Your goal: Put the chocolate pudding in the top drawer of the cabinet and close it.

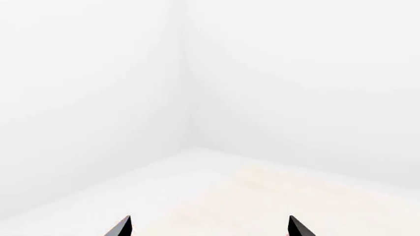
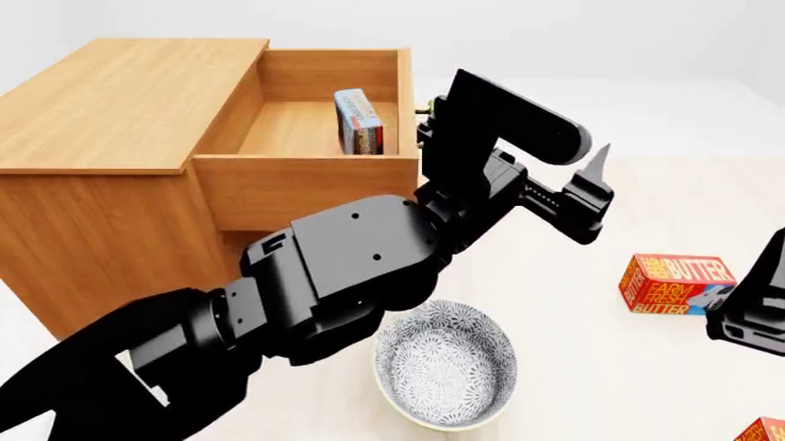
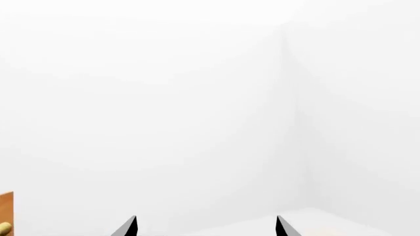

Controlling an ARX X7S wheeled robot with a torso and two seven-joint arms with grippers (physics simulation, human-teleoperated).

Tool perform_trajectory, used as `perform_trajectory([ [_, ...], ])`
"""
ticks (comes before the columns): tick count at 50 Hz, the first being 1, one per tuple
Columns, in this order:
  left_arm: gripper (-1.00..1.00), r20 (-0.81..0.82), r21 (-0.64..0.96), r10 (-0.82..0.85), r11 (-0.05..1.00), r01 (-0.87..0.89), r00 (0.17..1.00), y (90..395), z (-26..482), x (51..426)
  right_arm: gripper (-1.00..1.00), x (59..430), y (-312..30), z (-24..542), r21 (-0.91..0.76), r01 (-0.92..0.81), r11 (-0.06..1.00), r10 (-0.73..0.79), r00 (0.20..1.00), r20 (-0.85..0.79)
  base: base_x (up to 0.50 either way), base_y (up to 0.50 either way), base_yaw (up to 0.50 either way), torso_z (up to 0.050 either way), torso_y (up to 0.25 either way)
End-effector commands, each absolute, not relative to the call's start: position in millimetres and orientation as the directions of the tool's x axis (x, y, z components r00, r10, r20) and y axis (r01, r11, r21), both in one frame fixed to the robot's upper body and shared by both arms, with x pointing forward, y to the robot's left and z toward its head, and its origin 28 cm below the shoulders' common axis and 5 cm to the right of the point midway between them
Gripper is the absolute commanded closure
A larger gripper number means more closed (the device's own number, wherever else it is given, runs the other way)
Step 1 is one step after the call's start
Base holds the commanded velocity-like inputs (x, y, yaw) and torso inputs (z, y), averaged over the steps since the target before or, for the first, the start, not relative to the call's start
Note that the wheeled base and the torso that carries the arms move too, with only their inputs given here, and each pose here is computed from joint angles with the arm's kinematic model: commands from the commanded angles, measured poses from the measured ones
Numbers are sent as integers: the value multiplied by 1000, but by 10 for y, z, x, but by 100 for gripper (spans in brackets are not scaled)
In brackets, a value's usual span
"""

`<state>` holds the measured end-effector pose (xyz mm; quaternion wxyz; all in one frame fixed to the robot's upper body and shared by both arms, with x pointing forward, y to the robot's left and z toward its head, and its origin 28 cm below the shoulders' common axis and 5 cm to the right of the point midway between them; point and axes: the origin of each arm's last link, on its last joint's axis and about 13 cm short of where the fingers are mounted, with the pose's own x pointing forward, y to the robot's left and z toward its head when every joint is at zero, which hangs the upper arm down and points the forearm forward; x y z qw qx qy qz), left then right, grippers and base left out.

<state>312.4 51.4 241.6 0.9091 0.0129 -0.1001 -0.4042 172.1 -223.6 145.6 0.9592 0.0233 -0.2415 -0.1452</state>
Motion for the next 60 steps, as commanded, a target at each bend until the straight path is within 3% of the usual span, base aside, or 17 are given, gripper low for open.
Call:
perform_trajectory([
  [1, -100, 168, 126, -764, 644, 755, 623, 452, 2371, 3097, -100, 1730, -2248, 1426, 118, 270, 956, -294, 844, 449, 0, 0, 0, 0, 0],
  [8, -100, 162, 130, -800, 597, 791, 577, 430, 2352, 3046, -100, 1753, -2243, 1410, 119, 268, 956, -293, 847, 444, 0, 0, 0, 0, 0],
  [34, -100, 83, 77, -799, 601, 795, 596, 377, 2103, 3209, -100, 1749, -2256, 1384, 126, 266, 956, -294, 851, 435, 0, 0, 0, 0, 0],
  [60, -100, 10, 34, -741, 672, 740, 672, 456, 1993, 3375, -100, 1742, -2247, 1365, 120, 270, 955, -295, 853, 430, 0, 0, 0, 0, 0],
])
